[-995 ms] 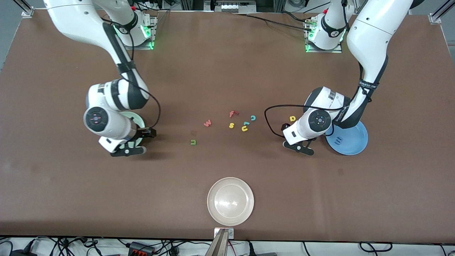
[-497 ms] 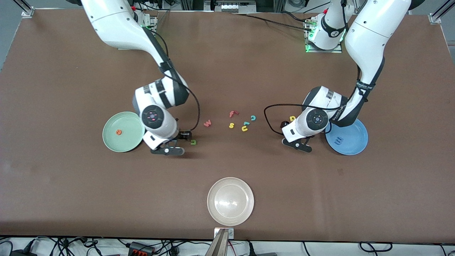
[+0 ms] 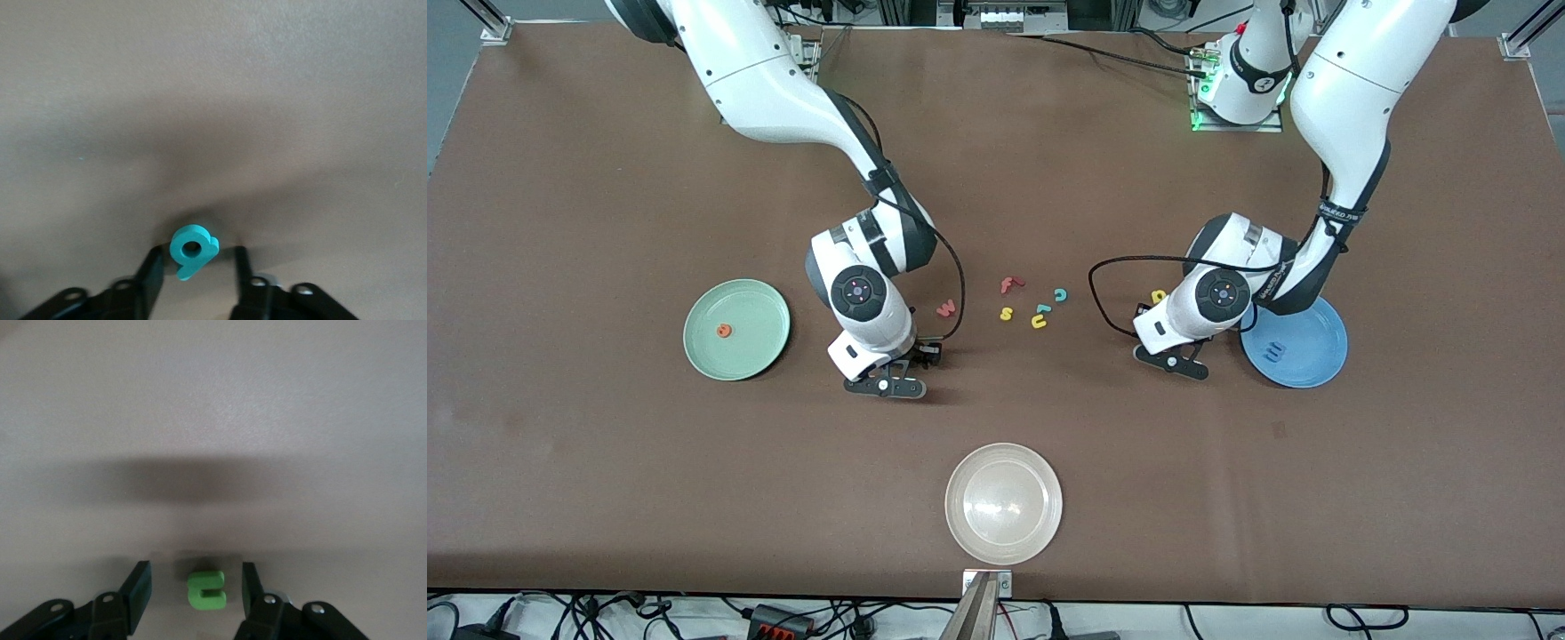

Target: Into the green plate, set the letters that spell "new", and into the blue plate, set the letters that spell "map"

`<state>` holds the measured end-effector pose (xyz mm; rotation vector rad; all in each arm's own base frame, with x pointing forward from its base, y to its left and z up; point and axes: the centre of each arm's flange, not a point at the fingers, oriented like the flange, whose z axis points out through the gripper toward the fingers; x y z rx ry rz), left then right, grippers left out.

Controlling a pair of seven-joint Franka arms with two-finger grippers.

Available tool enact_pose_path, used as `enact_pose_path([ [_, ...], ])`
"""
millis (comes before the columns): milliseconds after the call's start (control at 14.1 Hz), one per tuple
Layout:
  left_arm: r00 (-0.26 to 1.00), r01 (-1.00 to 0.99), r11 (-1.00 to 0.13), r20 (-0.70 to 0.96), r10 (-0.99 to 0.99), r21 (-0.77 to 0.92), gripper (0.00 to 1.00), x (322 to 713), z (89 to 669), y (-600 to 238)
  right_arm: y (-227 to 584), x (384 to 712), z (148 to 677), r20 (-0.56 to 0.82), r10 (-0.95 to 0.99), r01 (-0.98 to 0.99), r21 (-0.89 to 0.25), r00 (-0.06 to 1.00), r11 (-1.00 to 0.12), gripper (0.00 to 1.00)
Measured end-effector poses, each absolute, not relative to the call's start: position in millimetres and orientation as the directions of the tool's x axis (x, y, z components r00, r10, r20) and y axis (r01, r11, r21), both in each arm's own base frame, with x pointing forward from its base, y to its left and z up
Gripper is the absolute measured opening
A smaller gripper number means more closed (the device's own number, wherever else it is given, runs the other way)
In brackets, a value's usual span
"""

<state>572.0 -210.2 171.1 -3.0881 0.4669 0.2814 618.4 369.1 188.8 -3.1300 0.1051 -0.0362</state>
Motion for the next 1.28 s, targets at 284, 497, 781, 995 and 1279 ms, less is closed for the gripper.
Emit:
enact_pose_path([
  [284,0.944,-0.287,-0.958,-0.160,-0.287,0.021,0.11,579,177,-208,372,616,180,0.022,-0.064,-0.064,-0.008,0.998,-0.998,0.60],
  [497,0.945,-0.281,-0.960,-0.170,-0.279,0.010,0.09,585,190,-204,373,615,179,0.020,-0.062,-0.062,-0.007,0.998,-0.998,0.57],
  [781,0.949,-0.286,-0.958,-0.136,-0.283,-0.001,0.19,600,214,-206,375,614,179,0.019,-0.059,-0.059,-0.006,0.998,-0.998,0.45],
  [995,0.937,-0.339,-0.940,-0.097,-0.334,-0.035,0.48,609,218,-204,374,614,179,0.017,-0.060,-0.060,-0.003,0.998,-0.998,0.25],
  [1279,0.936,-0.349,-0.937,-0.059,-0.348,-0.011,0.78,612,196,-205,373,615,179,0.016,-0.061,-0.061,0.000,0.998,-0.998,0.14],
])
